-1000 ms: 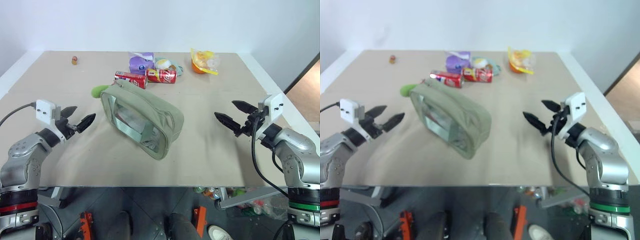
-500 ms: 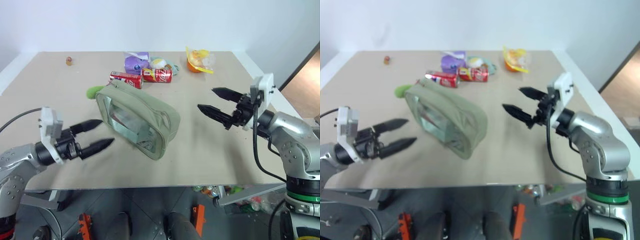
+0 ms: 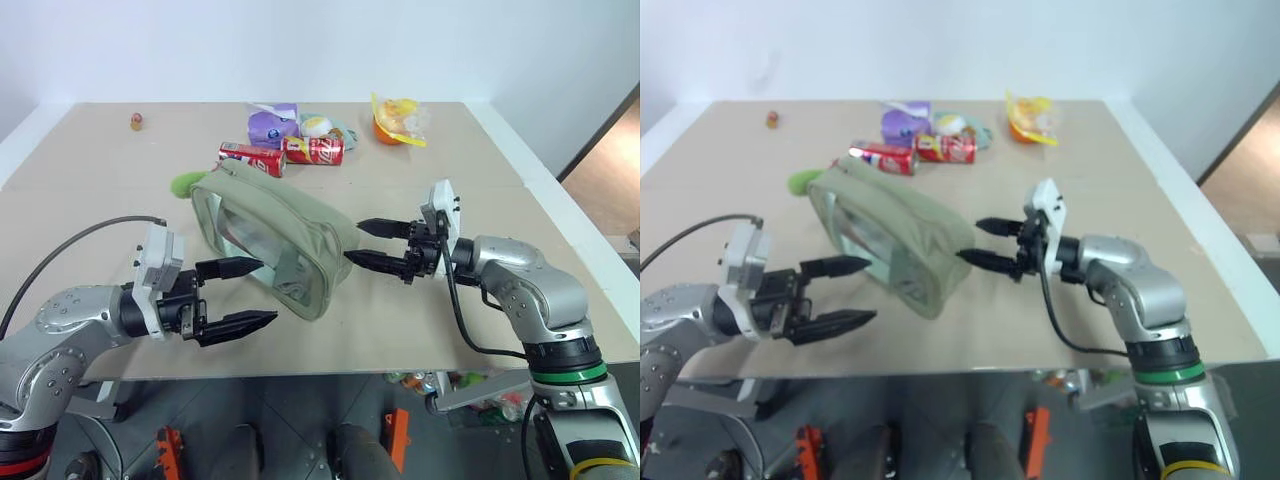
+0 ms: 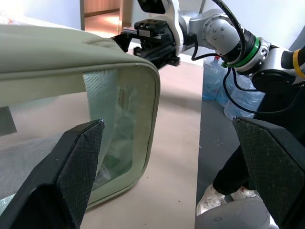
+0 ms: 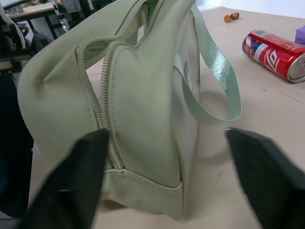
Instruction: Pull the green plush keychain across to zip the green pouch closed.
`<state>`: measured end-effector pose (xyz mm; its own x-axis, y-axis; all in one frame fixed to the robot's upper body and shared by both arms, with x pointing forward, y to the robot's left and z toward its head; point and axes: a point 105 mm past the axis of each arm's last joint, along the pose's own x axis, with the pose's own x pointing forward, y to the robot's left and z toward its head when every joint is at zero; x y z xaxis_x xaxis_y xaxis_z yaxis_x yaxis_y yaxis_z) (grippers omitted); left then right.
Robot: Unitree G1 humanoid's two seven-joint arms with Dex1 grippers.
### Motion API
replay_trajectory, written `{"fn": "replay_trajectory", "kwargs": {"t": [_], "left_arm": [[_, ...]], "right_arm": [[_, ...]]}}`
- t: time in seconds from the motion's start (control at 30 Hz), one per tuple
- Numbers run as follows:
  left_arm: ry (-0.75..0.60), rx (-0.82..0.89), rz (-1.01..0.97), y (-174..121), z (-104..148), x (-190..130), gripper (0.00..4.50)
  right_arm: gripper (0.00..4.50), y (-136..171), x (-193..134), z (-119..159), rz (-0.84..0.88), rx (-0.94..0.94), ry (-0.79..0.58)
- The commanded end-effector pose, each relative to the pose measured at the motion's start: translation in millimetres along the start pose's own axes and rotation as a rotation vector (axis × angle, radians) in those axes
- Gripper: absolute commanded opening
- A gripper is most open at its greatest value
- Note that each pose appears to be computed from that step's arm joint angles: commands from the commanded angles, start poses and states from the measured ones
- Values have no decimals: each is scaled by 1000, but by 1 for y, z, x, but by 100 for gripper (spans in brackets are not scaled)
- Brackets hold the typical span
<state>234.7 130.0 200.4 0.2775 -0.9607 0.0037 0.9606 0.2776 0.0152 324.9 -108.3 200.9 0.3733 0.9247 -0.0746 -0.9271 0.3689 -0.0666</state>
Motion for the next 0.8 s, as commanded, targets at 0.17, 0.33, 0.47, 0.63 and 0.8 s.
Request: {"fn": "replay_trajectory", "kwargs": {"t": [0.17,0.33,0.47,0.63,0.8], "left_arm": [[-19,35,34,1,0,-3,450],[-29,36,36,1,-1,0,450],[-33,37,40,3,-2,0,450],[-37,30,34,1,-4,3,450],[-40,31,21,1,-4,8,450]], "right_arm": [[89,3,3,17,47,-37,-62],[3,8,6,22,73,-48,-65],[3,9,5,28,85,-66,-62],[3,-12,-8,38,70,-169,1],[3,-58,-16,41,51,-338,131]]}}
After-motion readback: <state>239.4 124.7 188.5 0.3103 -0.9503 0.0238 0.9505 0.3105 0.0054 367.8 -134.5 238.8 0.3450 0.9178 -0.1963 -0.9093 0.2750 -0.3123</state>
